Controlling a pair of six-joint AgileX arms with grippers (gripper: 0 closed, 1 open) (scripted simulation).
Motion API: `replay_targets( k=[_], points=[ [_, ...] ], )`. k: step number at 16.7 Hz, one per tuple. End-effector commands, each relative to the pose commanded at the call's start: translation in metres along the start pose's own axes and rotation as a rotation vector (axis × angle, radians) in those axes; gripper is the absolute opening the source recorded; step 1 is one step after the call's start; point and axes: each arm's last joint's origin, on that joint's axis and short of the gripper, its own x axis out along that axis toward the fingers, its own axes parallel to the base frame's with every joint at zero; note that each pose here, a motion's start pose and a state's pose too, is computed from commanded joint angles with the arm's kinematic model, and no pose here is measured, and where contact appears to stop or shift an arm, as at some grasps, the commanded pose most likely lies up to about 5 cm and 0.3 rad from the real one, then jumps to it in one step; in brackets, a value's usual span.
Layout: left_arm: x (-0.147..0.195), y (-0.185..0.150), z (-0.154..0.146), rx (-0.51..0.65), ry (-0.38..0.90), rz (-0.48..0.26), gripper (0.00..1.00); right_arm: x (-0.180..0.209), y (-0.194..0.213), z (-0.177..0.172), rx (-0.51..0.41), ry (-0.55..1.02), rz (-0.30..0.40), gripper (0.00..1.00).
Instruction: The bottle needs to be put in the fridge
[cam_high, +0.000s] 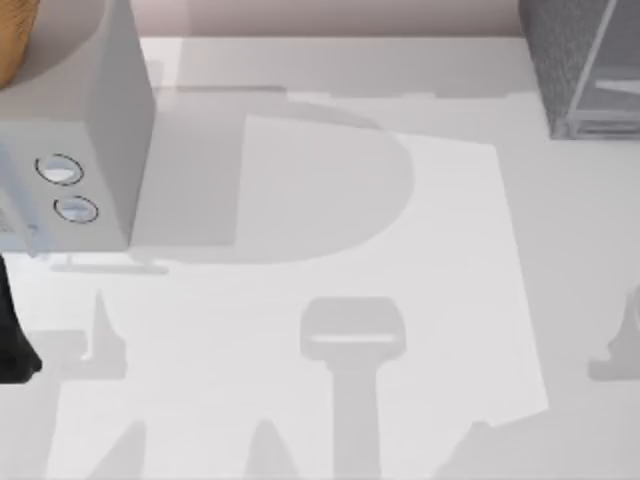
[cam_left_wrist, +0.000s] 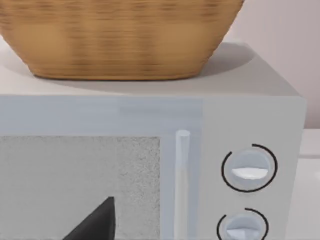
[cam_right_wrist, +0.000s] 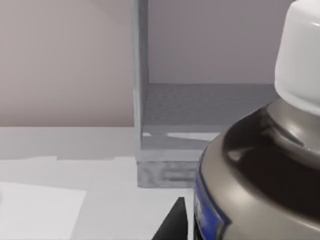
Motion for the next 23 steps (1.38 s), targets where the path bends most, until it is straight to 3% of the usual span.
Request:
replay_targets(
  k=[4,9,12,15,18,23],
  points=[
    [0.0,0.0,0.0,0.0,0.0,0.0,1.0,0.001,-0.001,0.008,0.0,-0.014,-0.004,0.01],
    [0.0,0.0,0.0,0.0,0.0,0.0,1.0,0.016,-0.005,0.058,-0.005,-0.094,-0.008,0.01],
    [0.0,0.0,0.0,0.0,0.0,0.0,1.0,0.049,-0.011,0.091,-0.01,-0.11,-0.004,0.01],
    [0.0,0.0,0.0,0.0,0.0,0.0,1.0,0.107,-0.023,0.104,-0.009,-0.075,-0.001,0.01],
    [0.0,0.0,0.0,0.0,0.0,0.0,1.0,0.176,-0.043,0.086,-0.001,-0.018,-0.001,0.01],
    [0.0,0.0,0.0,0.0,0.0,0.0,1.0,0.261,-0.079,0.02,0.009,0.027,-0.004,0.01]
  ],
)
